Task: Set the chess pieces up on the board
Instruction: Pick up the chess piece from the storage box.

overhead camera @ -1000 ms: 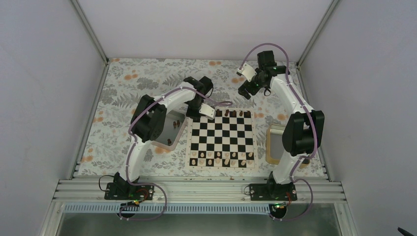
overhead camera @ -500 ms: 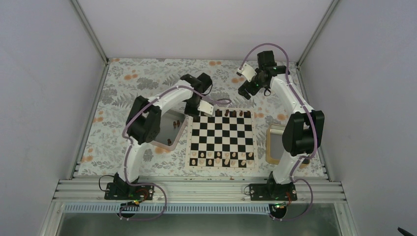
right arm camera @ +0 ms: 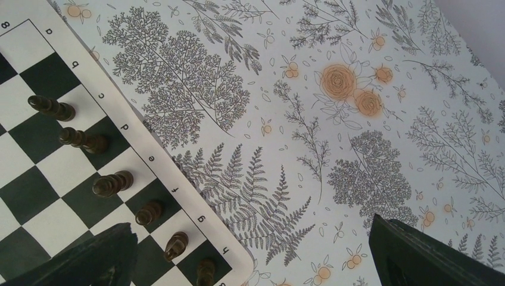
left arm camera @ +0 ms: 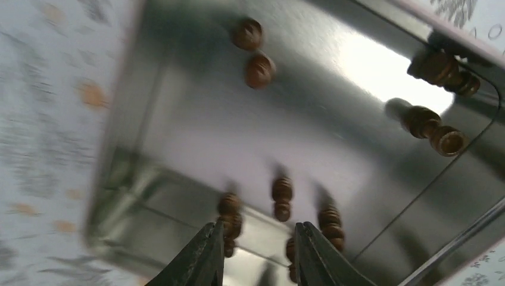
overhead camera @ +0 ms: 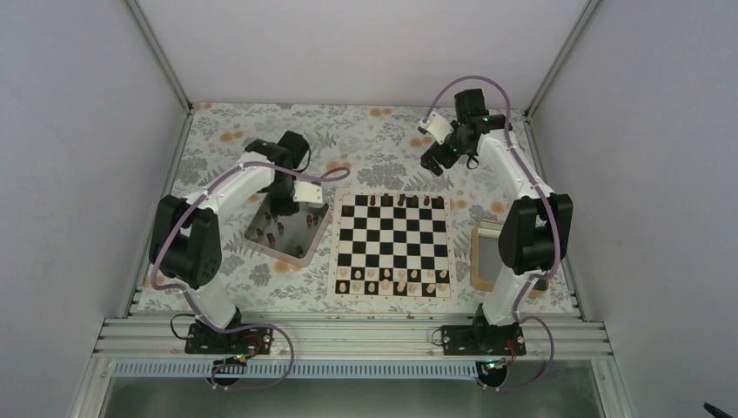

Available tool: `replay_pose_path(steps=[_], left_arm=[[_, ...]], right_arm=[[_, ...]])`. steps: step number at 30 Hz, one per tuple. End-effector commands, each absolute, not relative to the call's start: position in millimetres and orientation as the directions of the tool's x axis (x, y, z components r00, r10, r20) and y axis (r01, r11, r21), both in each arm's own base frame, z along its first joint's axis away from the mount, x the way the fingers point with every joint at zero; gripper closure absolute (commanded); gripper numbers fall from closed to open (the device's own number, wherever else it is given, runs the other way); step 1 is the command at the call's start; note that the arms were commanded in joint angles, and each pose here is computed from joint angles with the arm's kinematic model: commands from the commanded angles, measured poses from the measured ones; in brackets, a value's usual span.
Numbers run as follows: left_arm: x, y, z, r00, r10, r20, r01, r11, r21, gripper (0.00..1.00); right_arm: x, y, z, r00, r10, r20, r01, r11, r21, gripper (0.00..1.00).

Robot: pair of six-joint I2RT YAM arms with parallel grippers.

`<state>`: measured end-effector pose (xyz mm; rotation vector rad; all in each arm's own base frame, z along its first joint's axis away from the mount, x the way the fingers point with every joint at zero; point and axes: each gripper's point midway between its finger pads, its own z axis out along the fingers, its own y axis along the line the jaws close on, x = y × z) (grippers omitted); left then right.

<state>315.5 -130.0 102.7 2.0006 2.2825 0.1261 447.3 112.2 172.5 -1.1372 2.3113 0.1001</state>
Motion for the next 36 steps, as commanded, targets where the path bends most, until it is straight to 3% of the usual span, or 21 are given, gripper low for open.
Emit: replay_pose_path(steps=[1,8,36], left_arm=[[298,-120,91,-0.184,0.982,-0.039,0.978,0.187,0.092,0.69],[282,-108,65,-0.214,0.977,-0.009,0.974,0.214,0.07,0.69],[296,-85,33,-0.258,0.965,0.053,0.965,0.254,0.072,0.67]], right_arm=[[451,118,177,-0.479,-0.701,-0.528,-0.757,0.635,-0.156,0.0],[449,123,176,-0.474,-0.708,-0.523,-0.764,0.626,-0.155,0.0],[447,121,167,-0.481,-0.714,-0.508,-0.768,0.623,-0.148,0.0]])
